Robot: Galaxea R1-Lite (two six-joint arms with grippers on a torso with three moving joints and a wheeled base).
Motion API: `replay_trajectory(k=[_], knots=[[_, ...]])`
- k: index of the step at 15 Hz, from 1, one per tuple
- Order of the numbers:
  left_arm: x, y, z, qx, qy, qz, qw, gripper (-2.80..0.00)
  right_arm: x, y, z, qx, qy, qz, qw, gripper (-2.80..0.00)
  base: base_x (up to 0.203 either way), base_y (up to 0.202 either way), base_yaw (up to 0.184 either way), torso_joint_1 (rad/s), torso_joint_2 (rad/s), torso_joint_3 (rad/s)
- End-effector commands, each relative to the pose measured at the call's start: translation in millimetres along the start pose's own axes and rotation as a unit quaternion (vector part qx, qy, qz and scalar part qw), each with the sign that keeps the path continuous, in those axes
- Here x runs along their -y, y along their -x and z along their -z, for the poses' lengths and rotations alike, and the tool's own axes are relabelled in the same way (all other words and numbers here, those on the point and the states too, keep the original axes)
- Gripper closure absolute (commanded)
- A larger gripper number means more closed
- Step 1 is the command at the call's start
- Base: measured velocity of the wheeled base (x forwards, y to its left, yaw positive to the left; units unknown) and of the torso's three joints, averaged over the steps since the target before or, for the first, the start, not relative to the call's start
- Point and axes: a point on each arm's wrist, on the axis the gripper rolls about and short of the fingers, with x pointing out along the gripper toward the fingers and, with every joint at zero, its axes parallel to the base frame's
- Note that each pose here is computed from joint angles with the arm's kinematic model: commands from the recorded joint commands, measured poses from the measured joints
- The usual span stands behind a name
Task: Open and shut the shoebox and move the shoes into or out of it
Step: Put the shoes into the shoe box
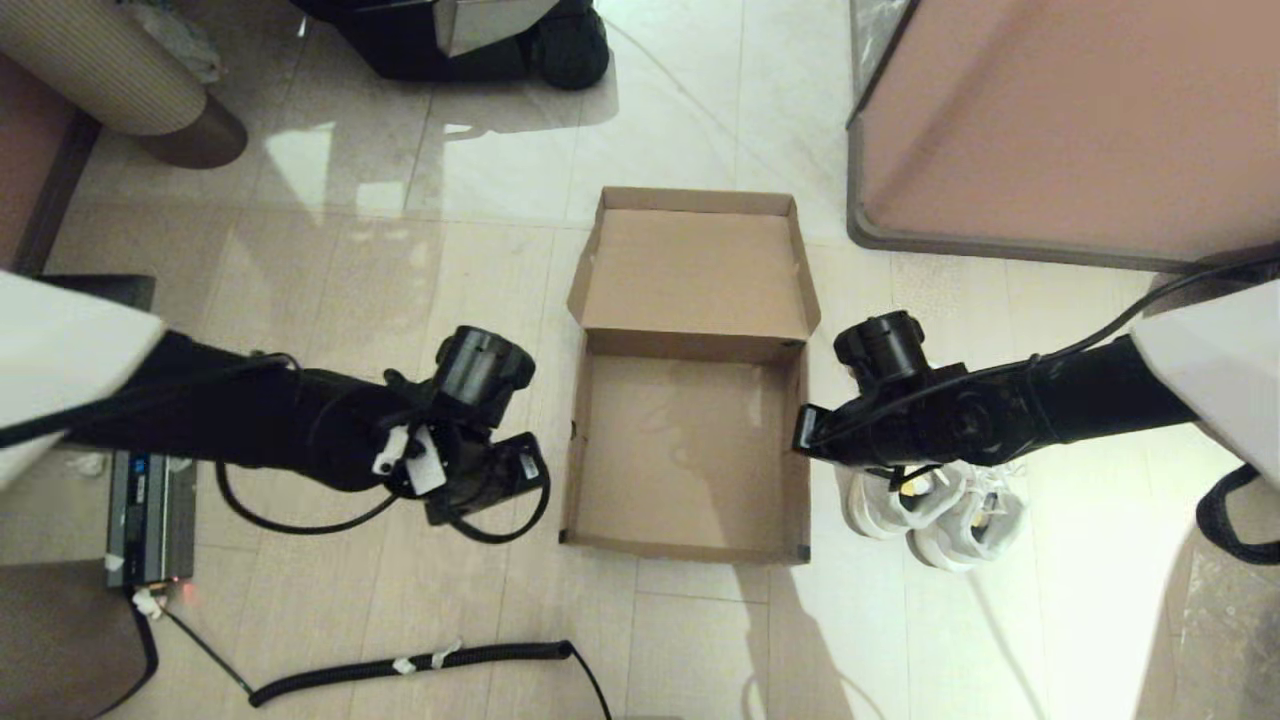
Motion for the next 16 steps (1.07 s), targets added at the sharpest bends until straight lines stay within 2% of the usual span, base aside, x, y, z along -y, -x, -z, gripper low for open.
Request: replay_trajectory(k=[1,5,7,11,12,16], knots=[[19.5,-43,5,0.023,0.005,0.02,0.9995,0.0,-10,-18,21,-0.019,0.014,0.003,1.0,0.0,0.0,0.0,0.0,0.0,0.0,0.0],[55.6,-58,37,0.03,-0.02,0.063,0.9974,0.0,-18,-30,40,-0.029,0.029,0.023,0.999,0.0,0.0,0.0,0.0,0.0,0.0,0.0],[64.8,-65,54,0.034,-0.036,0.049,0.9976,0.0,-19,-30,46,-0.036,0.028,0.025,0.999,0.0,0.0,0.0,0.0,0.0,0.0,0.0],[68.0,-79,70,0.026,-0.059,0.032,0.9974,0.0,-19,-45,53,-0.017,0.016,0.021,0.999,0.0,0.0,0.0,0.0,0.0,0.0,0.0],[67.5,-81,71,0.031,-0.063,0.022,0.9973,0.0,-17,-51,56,-0.007,0.016,0.032,0.999,0.0,0.0,0.0,0.0,0.0,0.0,0.0],[65.1,-96,85,0.024,-0.087,0.0,0.9959,0.0,-2,-55,76,-0.024,0.026,0.066,0.997,0.0,0.0,0.0,0.0,0.0,0.0,0.0]])
